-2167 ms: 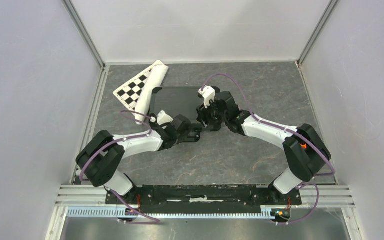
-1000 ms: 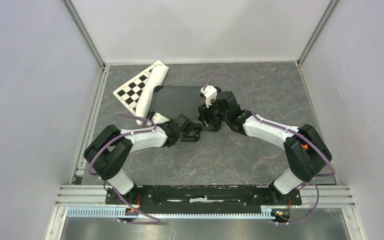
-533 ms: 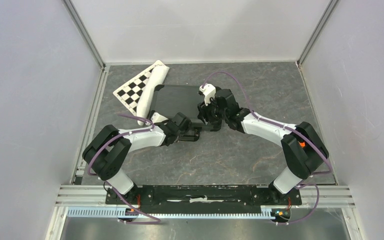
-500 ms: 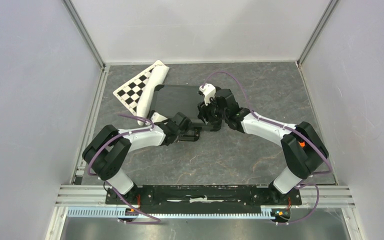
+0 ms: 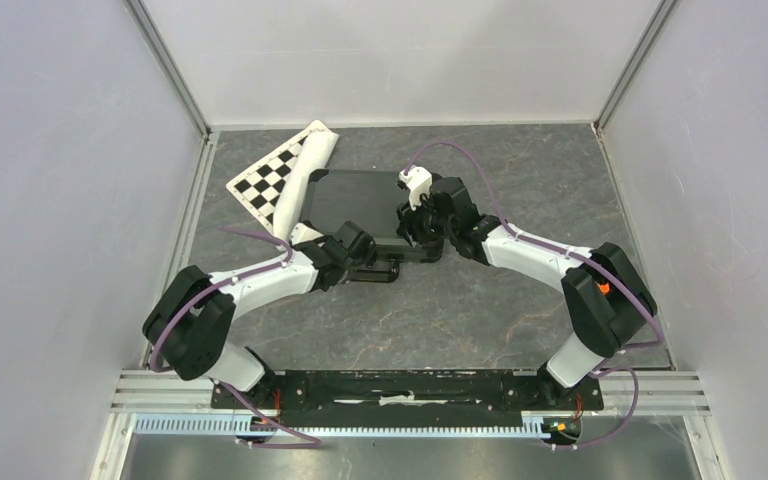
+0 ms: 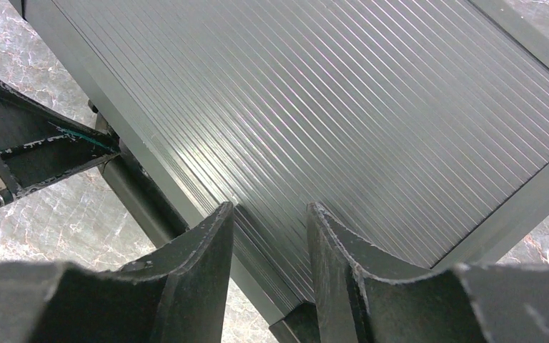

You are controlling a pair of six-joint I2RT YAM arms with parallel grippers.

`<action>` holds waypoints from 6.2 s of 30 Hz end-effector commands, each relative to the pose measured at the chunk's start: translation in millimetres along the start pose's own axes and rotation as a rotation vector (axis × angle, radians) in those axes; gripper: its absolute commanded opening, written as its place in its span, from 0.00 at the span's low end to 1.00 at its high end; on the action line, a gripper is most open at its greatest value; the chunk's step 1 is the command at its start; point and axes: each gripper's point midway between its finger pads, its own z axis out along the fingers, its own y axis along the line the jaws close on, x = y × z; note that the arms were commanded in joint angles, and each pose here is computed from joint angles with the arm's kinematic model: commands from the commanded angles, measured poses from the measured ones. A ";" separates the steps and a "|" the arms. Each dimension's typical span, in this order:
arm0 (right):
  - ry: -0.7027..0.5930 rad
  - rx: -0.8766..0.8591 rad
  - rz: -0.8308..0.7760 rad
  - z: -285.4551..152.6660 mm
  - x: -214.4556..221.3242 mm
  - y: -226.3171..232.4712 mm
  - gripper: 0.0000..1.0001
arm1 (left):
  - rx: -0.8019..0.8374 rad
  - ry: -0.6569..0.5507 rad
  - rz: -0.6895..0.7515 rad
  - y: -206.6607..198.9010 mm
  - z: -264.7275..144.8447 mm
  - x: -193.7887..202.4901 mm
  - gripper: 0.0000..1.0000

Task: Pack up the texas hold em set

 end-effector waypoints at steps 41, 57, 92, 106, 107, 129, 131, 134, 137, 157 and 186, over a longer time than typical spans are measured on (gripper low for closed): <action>0.232 -0.028 0.078 1.3 73.7 3.9 0.45 | 0.107 0.132 -0.057 -31.0 -12.5 21.0 0.02; 0.231 -0.032 0.081 1.7 74.0 4.8 0.44 | 0.074 0.138 -0.048 -29.0 6.7 34.8 0.02; 0.242 -0.033 0.089 0.8 81.1 5.4 0.43 | 0.005 -0.065 -0.129 -6.6 13.9 -3.7 0.02; 0.242 -0.039 0.085 -0.2 81.5 6.5 0.43 | 0.045 -0.097 -0.160 -8.3 -3.3 -21.0 0.02; 0.243 -0.040 0.086 0.2 81.6 6.6 0.43 | 0.056 -0.099 -0.168 -11.9 -7.7 -24.1 0.02; 0.229 -0.038 0.084 -1.1 76.5 6.5 0.42 | 0.093 0.022 -0.188 -23.5 -28.5 -8.3 0.02; 0.228 -0.040 0.085 -0.8 76.4 6.7 0.41 | 0.103 0.020 -0.184 -24.7 -29.8 -9.4 0.02; 0.227 -0.039 0.086 -0.3 76.5 6.7 0.41 | 0.095 0.046 -0.202 -22.6 -29.3 -3.5 0.02; 0.226 -0.038 0.086 0.1 76.0 6.4 0.41 | 0.040 0.109 -0.226 -15.7 -27.3 11.4 0.02; 0.227 -0.032 0.085 1.1 75.6 5.2 0.40 | -0.073 0.156 -0.273 -16.2 -6.4 39.8 0.02; 0.249 -0.035 0.089 0.1 85.9 5.7 0.38 | -0.067 0.059 -0.325 0.4 35.2 41.8 0.02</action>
